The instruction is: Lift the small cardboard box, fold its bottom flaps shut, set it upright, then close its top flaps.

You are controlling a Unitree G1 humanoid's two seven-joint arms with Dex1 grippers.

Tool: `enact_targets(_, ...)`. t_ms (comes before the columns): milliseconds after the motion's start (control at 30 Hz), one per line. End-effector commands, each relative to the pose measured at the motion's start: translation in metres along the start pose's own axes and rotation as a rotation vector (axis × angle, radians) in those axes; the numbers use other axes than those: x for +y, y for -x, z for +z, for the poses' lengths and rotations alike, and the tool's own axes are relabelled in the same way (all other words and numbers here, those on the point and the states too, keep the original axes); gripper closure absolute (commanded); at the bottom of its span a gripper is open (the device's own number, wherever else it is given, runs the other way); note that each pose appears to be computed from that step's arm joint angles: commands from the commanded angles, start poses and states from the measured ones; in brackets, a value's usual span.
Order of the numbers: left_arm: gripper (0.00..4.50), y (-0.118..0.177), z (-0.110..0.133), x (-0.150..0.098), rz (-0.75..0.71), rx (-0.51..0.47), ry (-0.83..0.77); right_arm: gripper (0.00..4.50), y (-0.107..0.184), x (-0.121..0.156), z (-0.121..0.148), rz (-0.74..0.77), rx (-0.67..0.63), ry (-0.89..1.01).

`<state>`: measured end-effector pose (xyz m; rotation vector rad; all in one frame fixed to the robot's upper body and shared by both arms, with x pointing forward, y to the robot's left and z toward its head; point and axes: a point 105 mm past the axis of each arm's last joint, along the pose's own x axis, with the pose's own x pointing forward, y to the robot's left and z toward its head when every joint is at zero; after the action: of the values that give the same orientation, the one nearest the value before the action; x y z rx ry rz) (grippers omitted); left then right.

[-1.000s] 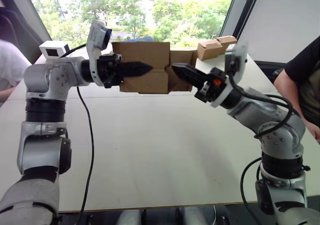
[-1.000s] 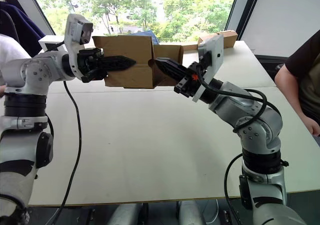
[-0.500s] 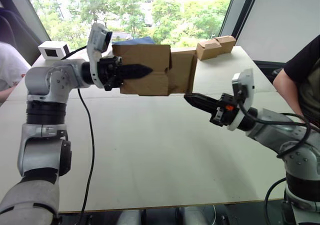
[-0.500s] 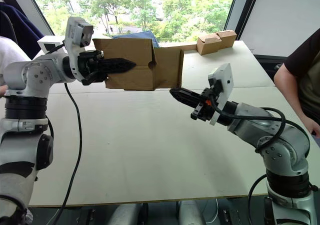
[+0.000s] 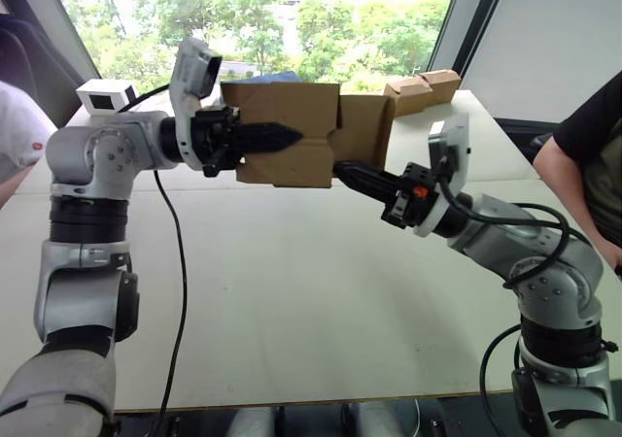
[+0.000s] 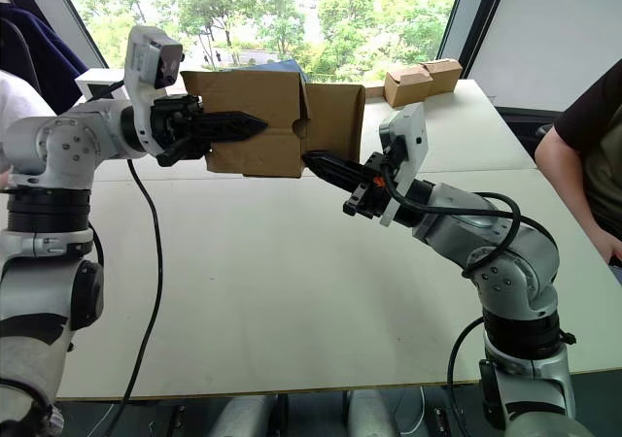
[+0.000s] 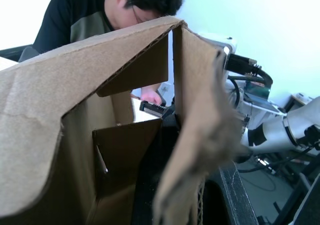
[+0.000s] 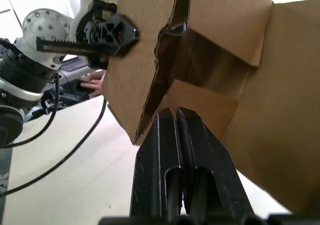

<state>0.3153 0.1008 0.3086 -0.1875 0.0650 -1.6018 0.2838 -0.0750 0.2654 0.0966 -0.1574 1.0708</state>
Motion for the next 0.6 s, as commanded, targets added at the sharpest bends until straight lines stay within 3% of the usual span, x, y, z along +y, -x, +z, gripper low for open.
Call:
enact_targets(33,4.5,-0.002,0.018,-0.014,-0.037,-0.023,-0.067,4.44,-0.006,0.006,0.01,0.035,-0.047,0.019)
enact_targets(333,4.5,-0.003,0.018,-0.014,-0.036,-0.029,-0.073,4.44,-0.005,0.006,0.006,0.058,-0.028,0.037)
enact_targets(433,4.5,-0.002,0.018,-0.013,-0.031,-0.031,-0.073,4.44,0.004,0.005,-0.001,0.062,0.062,0.136)
enact_targets(600,4.5,0.001,0.018,-0.009,-0.013,-0.041,-0.067,4.44,0.032,-0.01,0.02,0.017,0.027,0.089)
